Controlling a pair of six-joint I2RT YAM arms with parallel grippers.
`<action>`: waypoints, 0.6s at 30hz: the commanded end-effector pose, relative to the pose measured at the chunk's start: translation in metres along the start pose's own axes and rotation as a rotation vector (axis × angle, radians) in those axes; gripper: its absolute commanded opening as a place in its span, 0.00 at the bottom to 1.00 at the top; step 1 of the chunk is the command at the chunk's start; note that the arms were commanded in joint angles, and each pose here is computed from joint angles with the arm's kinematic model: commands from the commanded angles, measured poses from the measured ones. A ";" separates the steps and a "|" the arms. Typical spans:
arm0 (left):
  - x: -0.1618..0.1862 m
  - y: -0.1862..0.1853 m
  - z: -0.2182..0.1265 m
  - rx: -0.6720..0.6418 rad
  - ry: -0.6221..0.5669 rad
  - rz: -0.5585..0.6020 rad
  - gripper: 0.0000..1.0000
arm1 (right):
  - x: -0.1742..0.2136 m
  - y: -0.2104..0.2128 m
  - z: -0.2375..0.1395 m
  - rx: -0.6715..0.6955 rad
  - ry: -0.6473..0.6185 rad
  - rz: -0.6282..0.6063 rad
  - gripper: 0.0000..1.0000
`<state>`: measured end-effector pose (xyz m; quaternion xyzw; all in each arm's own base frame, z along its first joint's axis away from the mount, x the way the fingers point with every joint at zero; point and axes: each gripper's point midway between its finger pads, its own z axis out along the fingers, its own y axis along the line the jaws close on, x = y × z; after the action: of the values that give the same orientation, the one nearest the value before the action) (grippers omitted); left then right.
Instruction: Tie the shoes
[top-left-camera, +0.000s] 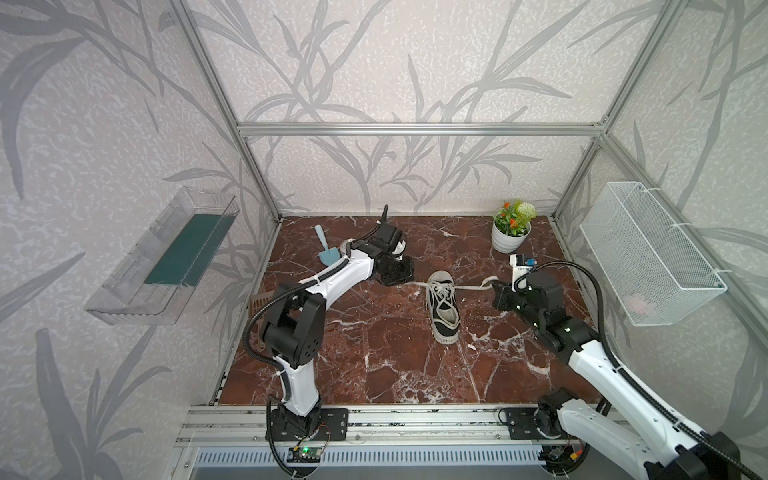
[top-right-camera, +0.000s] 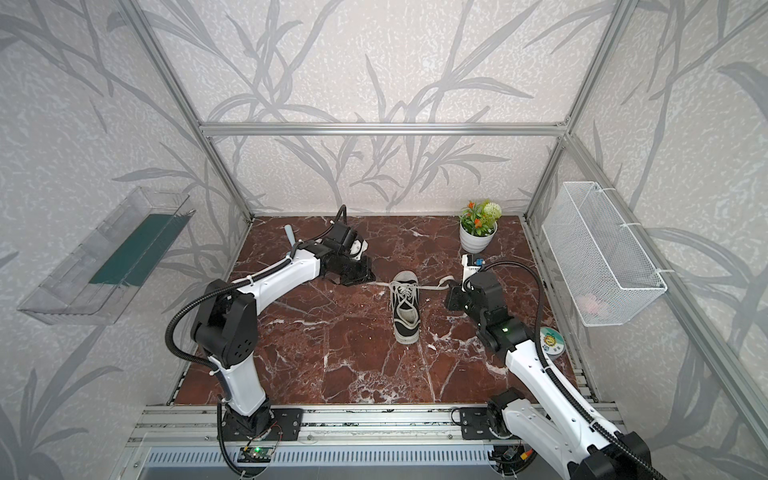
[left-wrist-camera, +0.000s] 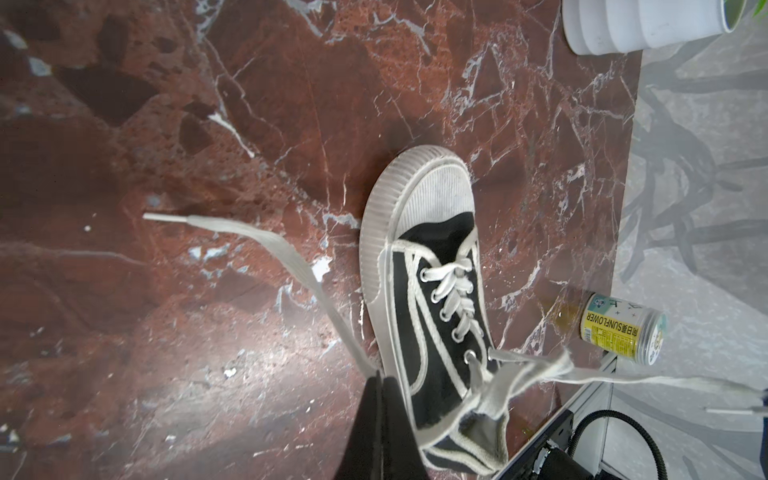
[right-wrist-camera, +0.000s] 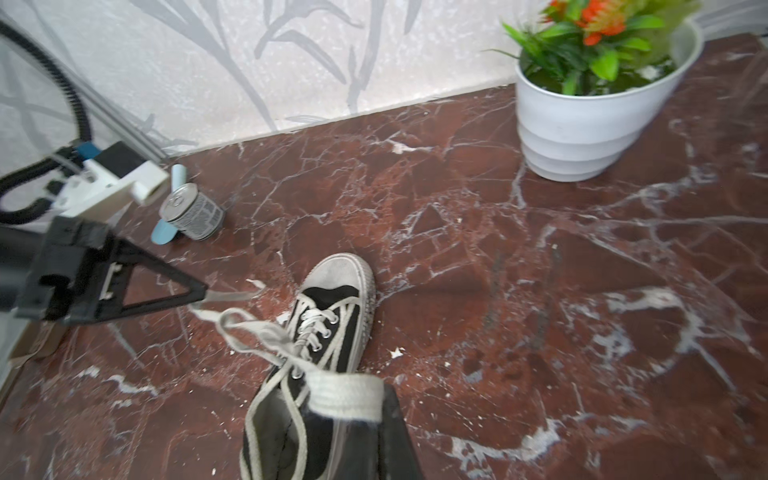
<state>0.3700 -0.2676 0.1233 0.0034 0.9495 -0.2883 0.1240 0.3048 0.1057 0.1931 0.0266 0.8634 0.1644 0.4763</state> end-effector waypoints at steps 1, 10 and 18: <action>0.011 0.010 -0.009 -0.052 0.017 0.010 0.00 | 0.008 -0.035 -0.005 0.200 0.033 0.022 0.00; 0.015 0.034 -0.016 -0.149 0.022 0.025 0.00 | 0.004 -0.080 -0.013 0.482 0.028 -0.003 0.00; 0.015 0.060 -0.032 -0.250 0.006 0.033 0.00 | 0.009 -0.110 -0.024 0.677 0.031 0.001 0.00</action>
<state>0.3595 -0.2203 0.1053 0.0011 0.9737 -0.1953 0.1172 0.2963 0.0190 0.1545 0.1478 0.8911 -0.0792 0.4217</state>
